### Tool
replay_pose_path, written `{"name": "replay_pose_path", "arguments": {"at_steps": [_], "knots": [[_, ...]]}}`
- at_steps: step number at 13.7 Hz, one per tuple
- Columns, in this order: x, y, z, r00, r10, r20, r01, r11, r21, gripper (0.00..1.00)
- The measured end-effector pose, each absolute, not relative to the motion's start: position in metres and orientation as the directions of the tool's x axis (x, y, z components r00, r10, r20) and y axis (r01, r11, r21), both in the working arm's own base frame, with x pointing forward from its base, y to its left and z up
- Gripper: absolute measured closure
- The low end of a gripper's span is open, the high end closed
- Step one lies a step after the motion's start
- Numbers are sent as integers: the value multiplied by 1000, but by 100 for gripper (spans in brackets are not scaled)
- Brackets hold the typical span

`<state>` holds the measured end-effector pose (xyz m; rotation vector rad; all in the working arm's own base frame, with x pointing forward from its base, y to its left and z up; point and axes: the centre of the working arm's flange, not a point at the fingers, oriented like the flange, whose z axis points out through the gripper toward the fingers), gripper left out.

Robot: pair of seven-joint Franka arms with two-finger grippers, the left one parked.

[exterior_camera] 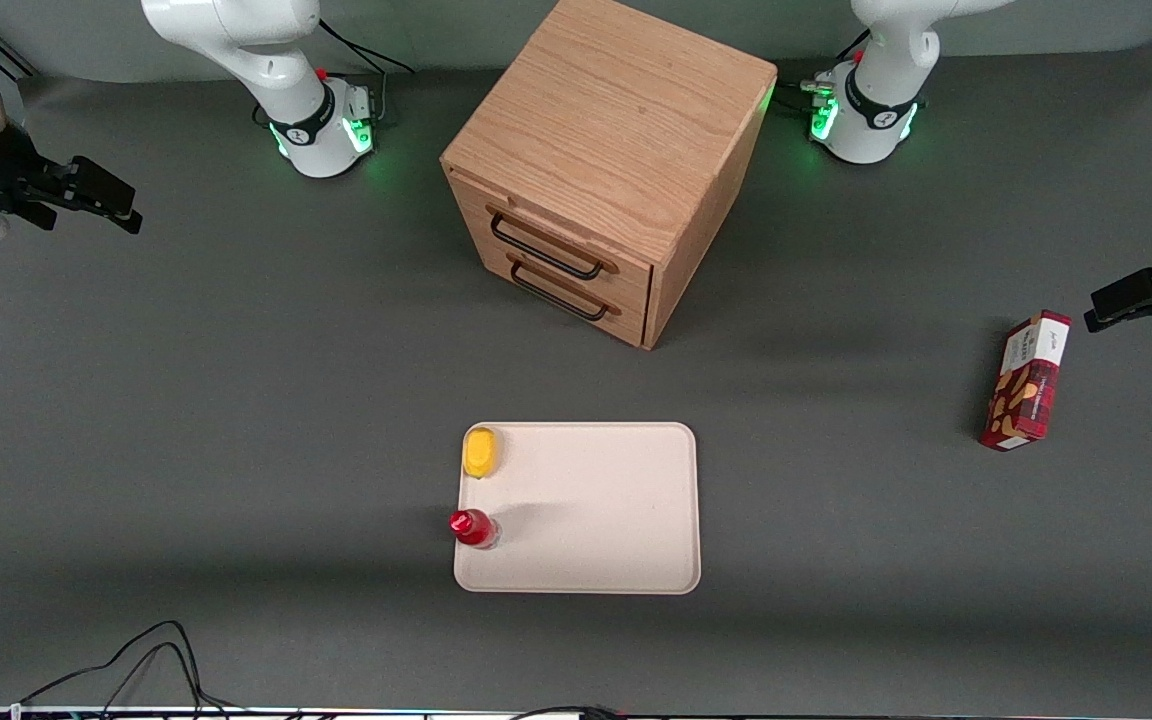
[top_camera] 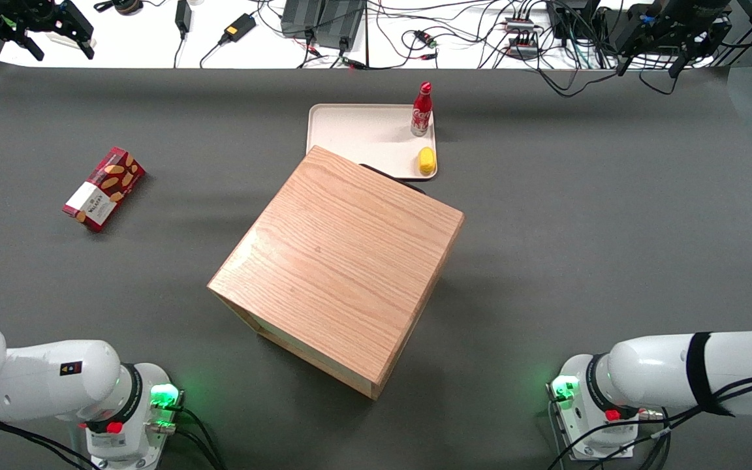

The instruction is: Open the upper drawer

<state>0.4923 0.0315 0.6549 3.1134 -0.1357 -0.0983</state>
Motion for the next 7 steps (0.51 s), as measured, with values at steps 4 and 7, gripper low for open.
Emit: {"name": "replay_pose_path", "arguments": {"at_steps": [4,7], "knots": [[489,36,658,994,-82,-77,-80,-996,31,0],[486,35,660,993,-66,-98,-64,-998,23,0]]}}
